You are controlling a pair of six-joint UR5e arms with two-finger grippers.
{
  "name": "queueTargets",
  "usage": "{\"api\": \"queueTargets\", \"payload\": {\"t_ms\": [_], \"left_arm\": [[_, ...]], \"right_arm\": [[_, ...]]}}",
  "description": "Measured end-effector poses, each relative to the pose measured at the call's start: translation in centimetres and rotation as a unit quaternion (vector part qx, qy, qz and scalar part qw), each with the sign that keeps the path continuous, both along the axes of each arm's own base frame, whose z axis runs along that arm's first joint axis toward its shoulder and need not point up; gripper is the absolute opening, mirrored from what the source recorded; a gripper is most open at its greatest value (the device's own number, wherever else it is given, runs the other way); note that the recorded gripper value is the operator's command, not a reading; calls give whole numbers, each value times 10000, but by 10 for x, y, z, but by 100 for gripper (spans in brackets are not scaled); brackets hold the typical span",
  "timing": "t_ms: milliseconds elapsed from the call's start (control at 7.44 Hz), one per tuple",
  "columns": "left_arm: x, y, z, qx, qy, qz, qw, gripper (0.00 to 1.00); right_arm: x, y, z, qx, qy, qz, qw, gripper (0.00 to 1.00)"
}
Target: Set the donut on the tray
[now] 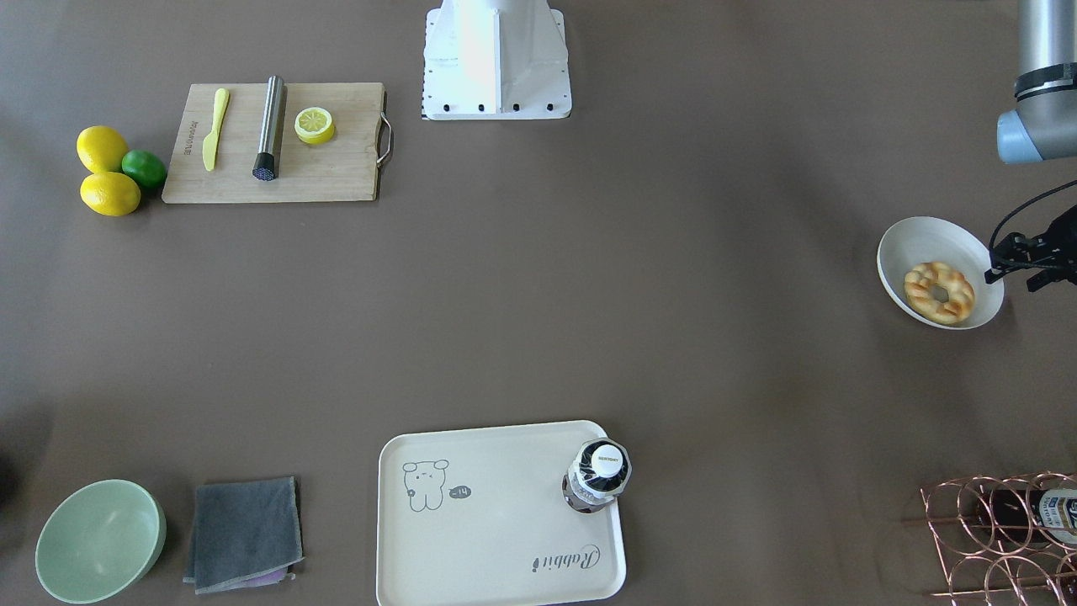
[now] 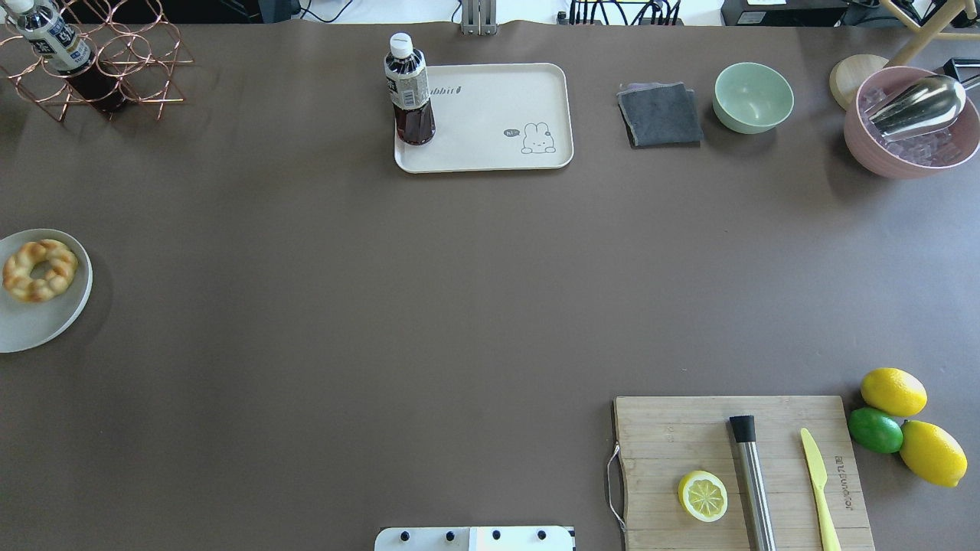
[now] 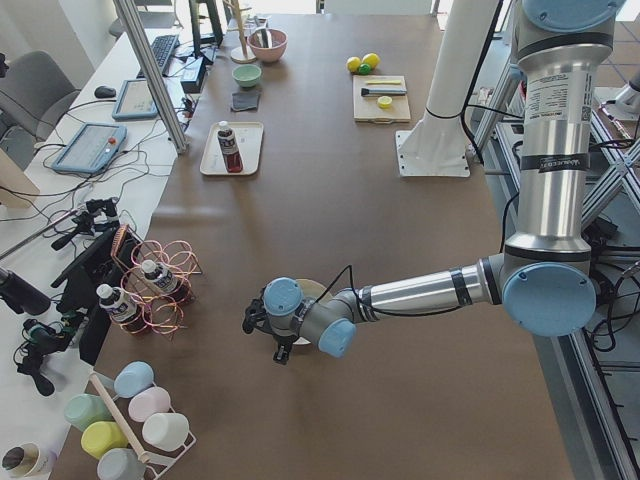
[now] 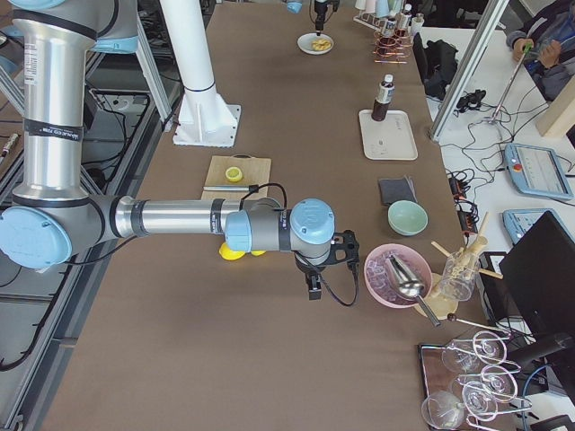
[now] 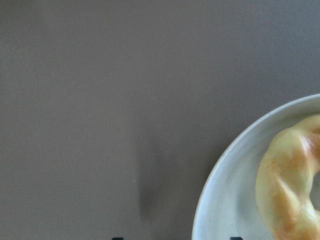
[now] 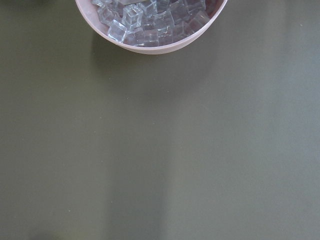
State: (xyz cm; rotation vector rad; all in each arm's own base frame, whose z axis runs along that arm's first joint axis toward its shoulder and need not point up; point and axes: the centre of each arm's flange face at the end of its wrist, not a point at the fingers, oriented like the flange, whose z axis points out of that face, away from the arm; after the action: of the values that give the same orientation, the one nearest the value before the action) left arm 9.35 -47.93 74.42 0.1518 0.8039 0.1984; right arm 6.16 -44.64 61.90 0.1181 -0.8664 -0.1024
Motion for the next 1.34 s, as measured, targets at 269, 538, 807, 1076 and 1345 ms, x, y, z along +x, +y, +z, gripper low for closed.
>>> {"api": "queueTargets", "payload": {"t_ms": [269,538,807,1076,1345], "left_arm": [[3,1,0,-46,4,-12,10000,30],[4,1,1,-78,1,-21,10000,0],[5,1,0,-137,12,-76,9999,0],[10,-7,-14,-242,183,-182,9994,0],[24,-29,-65,-710,913,-323,9928,0]], "right_arm": [[0,0,-1,9,-15,0,10000,100],[0,-1,-4,33,-22,-1,10000,100],[0,-2,-5,47,-27,-1,10000,100],[0,-1,-6,57,-31,1,10000,100],[0,-1,-8,70,-35,5,10000,100]]}}
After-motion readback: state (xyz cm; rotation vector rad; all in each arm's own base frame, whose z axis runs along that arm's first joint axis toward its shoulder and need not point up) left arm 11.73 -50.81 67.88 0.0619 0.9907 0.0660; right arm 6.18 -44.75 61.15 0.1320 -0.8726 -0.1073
